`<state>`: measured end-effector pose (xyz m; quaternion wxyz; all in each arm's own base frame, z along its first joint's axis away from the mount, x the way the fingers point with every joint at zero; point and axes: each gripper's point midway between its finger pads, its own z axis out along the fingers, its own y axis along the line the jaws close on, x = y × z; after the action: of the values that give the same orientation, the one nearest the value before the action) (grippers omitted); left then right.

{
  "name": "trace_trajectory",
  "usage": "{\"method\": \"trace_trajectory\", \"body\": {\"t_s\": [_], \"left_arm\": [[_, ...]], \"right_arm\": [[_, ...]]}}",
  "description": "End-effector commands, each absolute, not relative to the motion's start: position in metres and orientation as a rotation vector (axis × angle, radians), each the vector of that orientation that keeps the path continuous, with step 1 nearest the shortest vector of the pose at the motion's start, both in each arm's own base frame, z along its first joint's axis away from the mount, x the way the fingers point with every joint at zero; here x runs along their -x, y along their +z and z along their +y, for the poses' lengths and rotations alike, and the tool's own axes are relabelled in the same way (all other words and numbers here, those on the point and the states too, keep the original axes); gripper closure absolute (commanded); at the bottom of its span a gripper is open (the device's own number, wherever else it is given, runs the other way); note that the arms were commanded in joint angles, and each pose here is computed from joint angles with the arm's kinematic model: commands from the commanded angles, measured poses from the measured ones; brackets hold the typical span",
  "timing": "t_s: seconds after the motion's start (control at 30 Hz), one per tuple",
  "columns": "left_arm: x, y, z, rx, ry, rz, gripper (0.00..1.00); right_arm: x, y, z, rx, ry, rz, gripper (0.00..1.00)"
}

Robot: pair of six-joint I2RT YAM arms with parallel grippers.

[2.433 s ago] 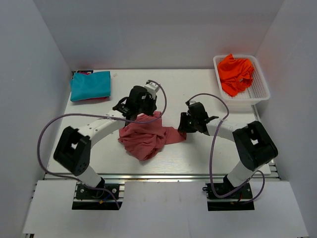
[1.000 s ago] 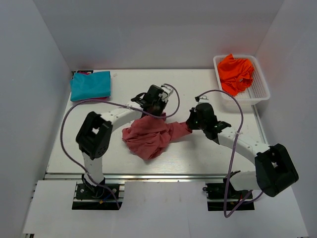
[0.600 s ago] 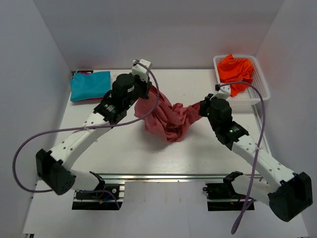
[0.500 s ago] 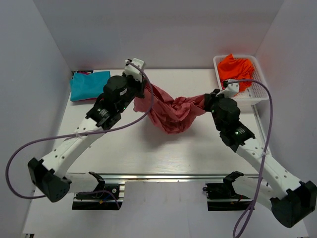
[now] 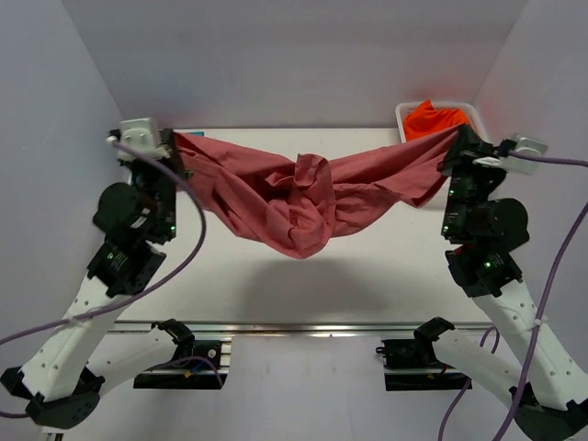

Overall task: Fold and stack the t-shirts
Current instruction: Flatten out the tshirt

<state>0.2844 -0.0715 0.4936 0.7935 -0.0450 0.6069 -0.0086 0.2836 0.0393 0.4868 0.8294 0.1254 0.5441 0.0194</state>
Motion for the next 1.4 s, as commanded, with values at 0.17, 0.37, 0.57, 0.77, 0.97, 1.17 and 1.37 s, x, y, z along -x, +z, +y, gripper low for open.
{"method": "trace_trajectory", "body": {"t_s": [0.17,0.37,0.57,0.77,0.97,1.17,1.37], "left_arm": [[-0.206,0.543,-0.018,0.174,-0.125,1.067,1.00],[-0.166,0.552,-0.002,0.140,-0.196,0.962,1.00],[-0.164,0.555,0.001,0.143,-0.182,0.968,1.00],[-0.171,0.552,0.005,0.163,-0.134,0.994,1.00],[-0.189,0.547,-0.011,0.128,-0.118,1.024,1.00],[-0.239,0.516,-0.035,0.151,-0.044,1.163,1.00],[-0.331,0.436,-0.073,0.188,0.183,1.410,1.00]], "right_arm": [[-0.212,0.571,-0.025,-0.385,-0.073,0.886,1.00],[-0.170,0.584,-0.064,-0.490,-0.142,0.791,1.00],[-0.161,0.595,-0.066,-0.474,-0.135,0.772,1.00],[-0.167,0.597,-0.070,-0.498,-0.199,0.784,1.00],[-0.181,0.593,-0.059,-0.466,-0.191,0.815,1.00],[-0.237,0.562,-0.019,-0.389,-0.165,0.954,1.00],[-0.310,0.492,0.007,-0.414,-0.285,1.143,1.00]]}}
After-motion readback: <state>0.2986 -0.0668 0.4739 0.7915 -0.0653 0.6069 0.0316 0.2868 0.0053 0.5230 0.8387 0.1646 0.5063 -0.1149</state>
